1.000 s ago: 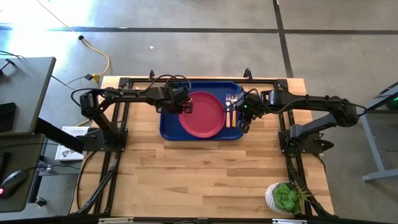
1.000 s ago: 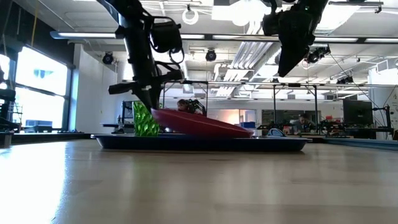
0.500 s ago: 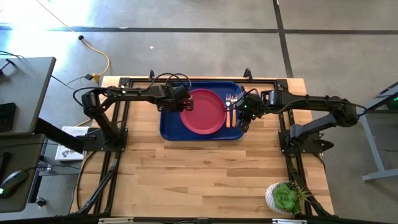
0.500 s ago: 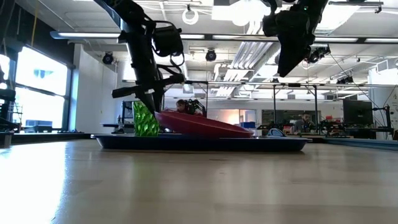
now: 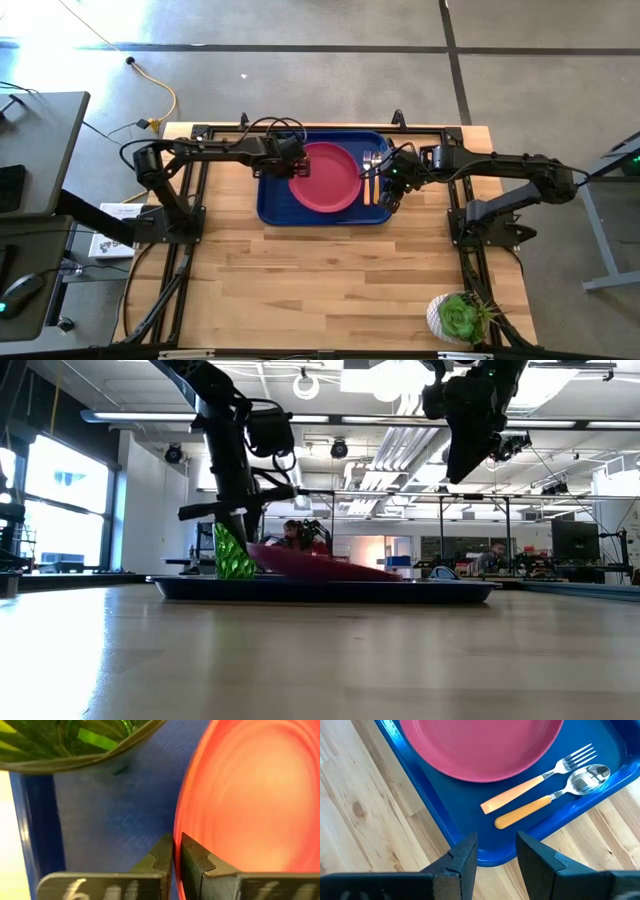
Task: Pick and place plate/cup/fork/spoon on tray
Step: Put the red plate on the blue tray on the left of the brown fork, then return to Home Position
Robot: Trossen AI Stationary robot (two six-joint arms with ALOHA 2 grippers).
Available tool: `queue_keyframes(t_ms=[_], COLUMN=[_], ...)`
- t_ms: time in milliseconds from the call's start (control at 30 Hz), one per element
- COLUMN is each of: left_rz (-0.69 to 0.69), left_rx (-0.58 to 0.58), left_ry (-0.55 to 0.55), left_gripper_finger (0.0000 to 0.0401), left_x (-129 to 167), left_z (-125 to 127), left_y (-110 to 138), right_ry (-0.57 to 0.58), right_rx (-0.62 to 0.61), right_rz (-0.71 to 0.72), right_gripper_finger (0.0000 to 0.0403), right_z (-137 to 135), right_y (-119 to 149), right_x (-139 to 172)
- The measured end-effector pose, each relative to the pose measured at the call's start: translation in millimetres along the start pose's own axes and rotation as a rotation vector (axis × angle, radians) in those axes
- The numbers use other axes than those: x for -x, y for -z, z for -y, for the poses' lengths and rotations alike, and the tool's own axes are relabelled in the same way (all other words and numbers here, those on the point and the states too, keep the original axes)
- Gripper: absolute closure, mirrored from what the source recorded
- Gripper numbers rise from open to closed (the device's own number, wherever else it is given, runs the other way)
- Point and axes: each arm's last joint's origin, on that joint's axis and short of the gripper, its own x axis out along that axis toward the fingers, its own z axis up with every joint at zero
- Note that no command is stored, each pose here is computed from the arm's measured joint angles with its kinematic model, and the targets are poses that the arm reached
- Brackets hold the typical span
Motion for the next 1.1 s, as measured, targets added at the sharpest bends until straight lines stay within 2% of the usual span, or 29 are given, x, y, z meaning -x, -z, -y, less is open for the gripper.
queue_keyframes(t_ms=[667, 867, 1100], left_rz=[-0.018, 0.029, 0.116], left_rx=[-0.049, -0.113, -0.252], left_ry=[0.006, 0.087, 0.236], left_gripper_finger=[0.0378, 0.0378, 0.0378], left_x=[3.5, 31.1, 82.9], left_z=[-1.0, -1.5, -6.6], left_y=[0.6, -2.5, -1.3], right_ry=[-0.005, -0.039, -0.086], right_rx=[-0.007, -0.047, -0.13], right_rz=[-0.002, 0.006, 0.056], right_gripper_finger=[0.0277, 0.0277, 0.0277], right_z=[-0.1, -1.6, -5.5], right_y=[0.1, -1.5, -6.8], right_x=[-0.1, 0.1, 0.5])
